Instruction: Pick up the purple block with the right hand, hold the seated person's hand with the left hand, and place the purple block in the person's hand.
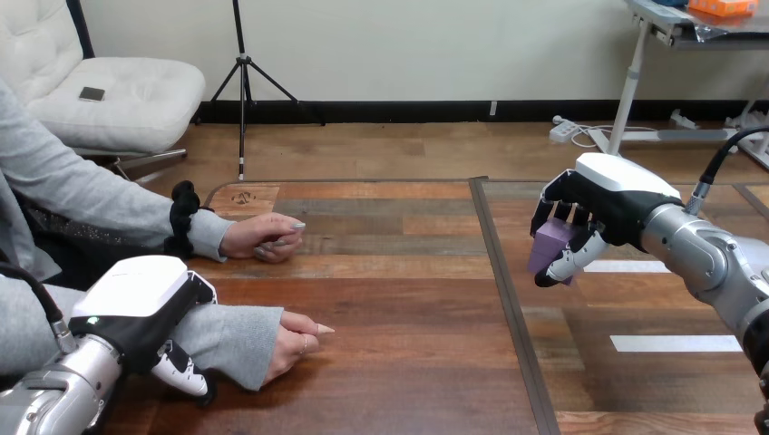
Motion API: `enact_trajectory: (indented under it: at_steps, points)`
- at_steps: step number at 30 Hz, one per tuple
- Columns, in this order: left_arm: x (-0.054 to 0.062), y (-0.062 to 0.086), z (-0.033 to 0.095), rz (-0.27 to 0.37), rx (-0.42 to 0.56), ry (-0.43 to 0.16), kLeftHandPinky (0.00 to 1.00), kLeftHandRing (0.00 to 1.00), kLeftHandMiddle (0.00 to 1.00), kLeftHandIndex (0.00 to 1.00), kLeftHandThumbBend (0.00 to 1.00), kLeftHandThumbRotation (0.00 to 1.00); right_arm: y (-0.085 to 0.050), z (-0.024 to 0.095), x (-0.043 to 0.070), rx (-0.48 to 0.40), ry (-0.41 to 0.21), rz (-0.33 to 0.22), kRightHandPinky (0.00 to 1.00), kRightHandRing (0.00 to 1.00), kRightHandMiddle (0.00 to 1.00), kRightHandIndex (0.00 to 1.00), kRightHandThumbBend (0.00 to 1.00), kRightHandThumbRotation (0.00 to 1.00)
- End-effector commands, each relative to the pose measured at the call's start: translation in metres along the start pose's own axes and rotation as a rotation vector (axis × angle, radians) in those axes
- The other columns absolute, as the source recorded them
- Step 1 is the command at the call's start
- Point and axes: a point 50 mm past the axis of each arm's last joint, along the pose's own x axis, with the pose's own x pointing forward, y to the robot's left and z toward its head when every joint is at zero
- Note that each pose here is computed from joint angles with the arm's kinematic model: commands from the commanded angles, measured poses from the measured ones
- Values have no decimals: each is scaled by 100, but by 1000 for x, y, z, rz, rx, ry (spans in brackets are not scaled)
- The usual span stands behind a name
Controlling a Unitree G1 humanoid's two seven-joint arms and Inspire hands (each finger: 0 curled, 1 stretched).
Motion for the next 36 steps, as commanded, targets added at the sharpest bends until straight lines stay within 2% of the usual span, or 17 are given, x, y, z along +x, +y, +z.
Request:
enact_trajectory:
  at_steps: [1, 19, 36]
  points:
    - [7, 7, 3, 45, -35, -17, 30, 38, 41, 40, 82, 0, -51, 20, 4, -19, -63, -145, 38, 44, 48, 47, 74, 0]
    - [8, 10, 4, 116, -95, -16, 29, 35, 37, 35, 82, 0, -50, 20, 4, -11, -72, -146, 40, 45, 49, 46, 73, 0]
    - [2, 29, 10, 200, -116, -50, 30, 34, 37, 36, 81, 0, -49, 20, 4, -3, -69, -139, 39, 45, 49, 47, 73, 0]
